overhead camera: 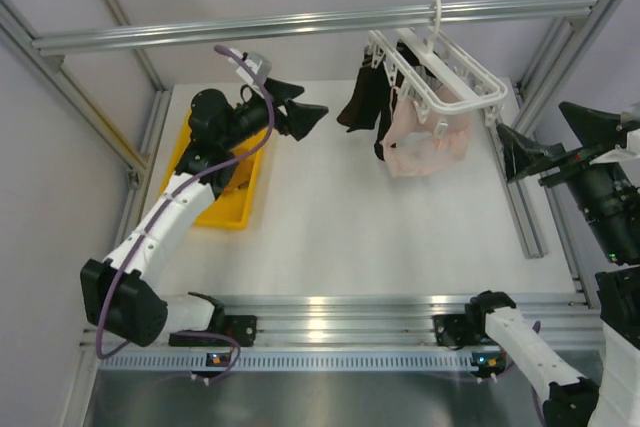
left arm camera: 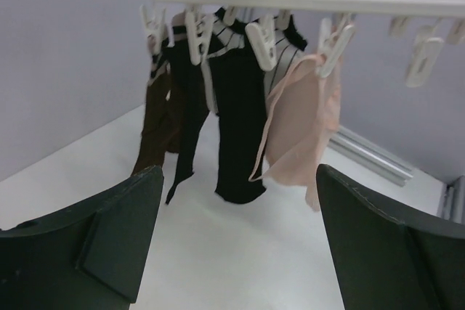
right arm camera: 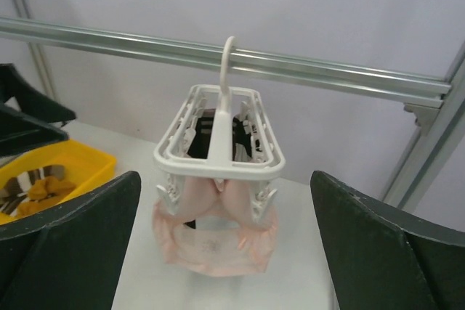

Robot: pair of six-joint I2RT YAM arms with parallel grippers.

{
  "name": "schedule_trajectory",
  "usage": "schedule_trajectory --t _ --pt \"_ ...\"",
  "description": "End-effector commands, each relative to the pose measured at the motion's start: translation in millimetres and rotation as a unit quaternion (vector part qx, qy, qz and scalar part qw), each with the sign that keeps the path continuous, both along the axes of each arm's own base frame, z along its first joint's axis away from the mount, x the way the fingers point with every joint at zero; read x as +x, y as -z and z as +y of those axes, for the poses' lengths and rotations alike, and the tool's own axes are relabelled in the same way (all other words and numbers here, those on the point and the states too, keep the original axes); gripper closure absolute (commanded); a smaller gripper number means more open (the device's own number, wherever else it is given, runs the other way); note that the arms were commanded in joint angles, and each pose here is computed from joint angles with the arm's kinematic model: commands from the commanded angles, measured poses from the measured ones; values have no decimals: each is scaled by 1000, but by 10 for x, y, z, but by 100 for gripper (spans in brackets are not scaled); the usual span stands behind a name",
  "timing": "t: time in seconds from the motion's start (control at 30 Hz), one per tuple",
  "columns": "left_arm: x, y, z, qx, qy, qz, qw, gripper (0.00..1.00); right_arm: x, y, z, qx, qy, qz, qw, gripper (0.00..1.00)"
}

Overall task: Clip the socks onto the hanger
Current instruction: Open the clamp at the hanger.

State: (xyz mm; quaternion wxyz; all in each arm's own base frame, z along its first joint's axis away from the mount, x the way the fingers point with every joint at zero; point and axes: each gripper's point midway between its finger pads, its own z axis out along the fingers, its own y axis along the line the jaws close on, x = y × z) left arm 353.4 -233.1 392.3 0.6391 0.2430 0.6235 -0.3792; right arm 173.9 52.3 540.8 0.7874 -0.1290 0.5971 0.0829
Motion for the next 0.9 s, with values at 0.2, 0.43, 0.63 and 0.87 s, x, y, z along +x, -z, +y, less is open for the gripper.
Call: schedule_trajectory --t 0.2,0.43,0.63,0.87 --pt "-621 -740 -1005 -110 209 -148 960 19 -290 164 458 46 -140 54 988 5" --pt "-678 -665 -1401 -124 229 -148 954 19 -186 312 559 74 -175 92 978 16" --pt "-737 -634 -1670 -128 257 -153 946 17 61 397 564 88 -182 108 973 21" --pt "-524 -574 -1805 -132 233 -149 952 16 252 292 581 72 -194 103 973 24"
